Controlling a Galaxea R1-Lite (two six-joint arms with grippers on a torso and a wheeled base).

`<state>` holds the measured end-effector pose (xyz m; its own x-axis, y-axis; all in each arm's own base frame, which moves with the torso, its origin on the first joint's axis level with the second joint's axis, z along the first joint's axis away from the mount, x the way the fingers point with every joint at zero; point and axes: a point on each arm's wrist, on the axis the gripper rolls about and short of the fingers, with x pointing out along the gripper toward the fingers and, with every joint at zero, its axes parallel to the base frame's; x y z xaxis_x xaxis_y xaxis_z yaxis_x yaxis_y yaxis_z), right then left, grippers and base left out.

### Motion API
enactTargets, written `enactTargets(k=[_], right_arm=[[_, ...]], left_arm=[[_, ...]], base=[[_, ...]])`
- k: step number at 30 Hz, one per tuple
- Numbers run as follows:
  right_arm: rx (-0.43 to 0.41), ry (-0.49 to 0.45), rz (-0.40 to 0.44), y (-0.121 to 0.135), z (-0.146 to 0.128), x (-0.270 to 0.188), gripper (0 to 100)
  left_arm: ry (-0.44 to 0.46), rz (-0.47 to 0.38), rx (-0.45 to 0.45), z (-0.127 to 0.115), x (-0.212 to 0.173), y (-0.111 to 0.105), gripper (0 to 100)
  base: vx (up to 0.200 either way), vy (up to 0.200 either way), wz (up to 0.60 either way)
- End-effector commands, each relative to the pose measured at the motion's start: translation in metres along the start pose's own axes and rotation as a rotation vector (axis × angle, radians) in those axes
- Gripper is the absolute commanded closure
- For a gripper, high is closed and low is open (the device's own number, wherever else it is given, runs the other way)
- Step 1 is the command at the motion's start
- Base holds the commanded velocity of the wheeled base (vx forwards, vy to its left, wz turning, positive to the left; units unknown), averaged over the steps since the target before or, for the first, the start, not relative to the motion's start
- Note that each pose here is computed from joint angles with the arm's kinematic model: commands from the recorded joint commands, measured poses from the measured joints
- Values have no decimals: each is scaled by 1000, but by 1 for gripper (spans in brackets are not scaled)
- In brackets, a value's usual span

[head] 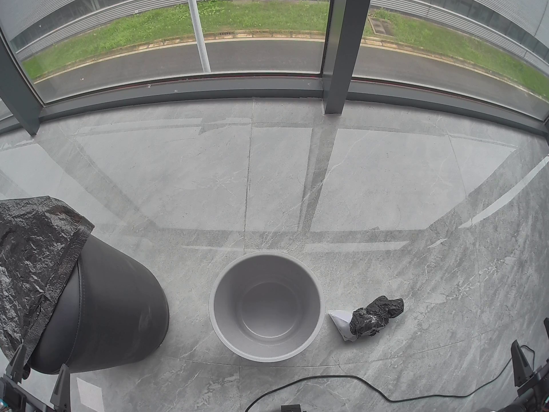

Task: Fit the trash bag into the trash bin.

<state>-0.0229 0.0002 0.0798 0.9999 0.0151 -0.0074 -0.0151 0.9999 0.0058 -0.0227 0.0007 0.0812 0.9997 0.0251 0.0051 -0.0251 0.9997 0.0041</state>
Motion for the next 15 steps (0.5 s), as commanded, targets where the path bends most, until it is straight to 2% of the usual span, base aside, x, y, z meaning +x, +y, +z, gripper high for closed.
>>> enactTargets(k=[1, 6, 8, 9, 10, 11, 12, 14, 15], right_arm=[[0, -3, 3, 0, -4, 0, 0], [0, -10, 5, 0, -3, 0, 0], [18, -61, 20, 0, 8, -3, 0], [70, -141, 63, 1, 46, -12, 0], [85, -144, 69, 1, 52, -12, 0], [169, -113, 80, 1, 77, -8, 0], [184, -101, 80, 1, 85, -5, 0], [174, -68, 81, 1, 91, 2, 0], [170, -62, 80, 1, 92, 5, 0]], left_arm=[[25, 1, -2, -5, 2, 0, 0], [20, 18, -4, -5, 2, 0, 0], [1, 16, 14, -4, 1, 0, 0], [-2, 15, 26, -4, 1, 0, 0], [-4, 15, 26, -4, 0, 0, 0], [-7, 10, 28, -4, 0, 0, 0], [-24, 8, 27, -1, -1, 0, 0], [-108, -5, -30, 35, -9, 1, 0], [-144, -21, -112, 61, -13, 1, 0]], base=[[0, 0, 0], [0, 0, 0], [0, 0, 0], [0, 0, 0], [0, 0, 0], [0, 0, 0], [0, 0, 0], [0, 0, 0], [0, 0, 0]])
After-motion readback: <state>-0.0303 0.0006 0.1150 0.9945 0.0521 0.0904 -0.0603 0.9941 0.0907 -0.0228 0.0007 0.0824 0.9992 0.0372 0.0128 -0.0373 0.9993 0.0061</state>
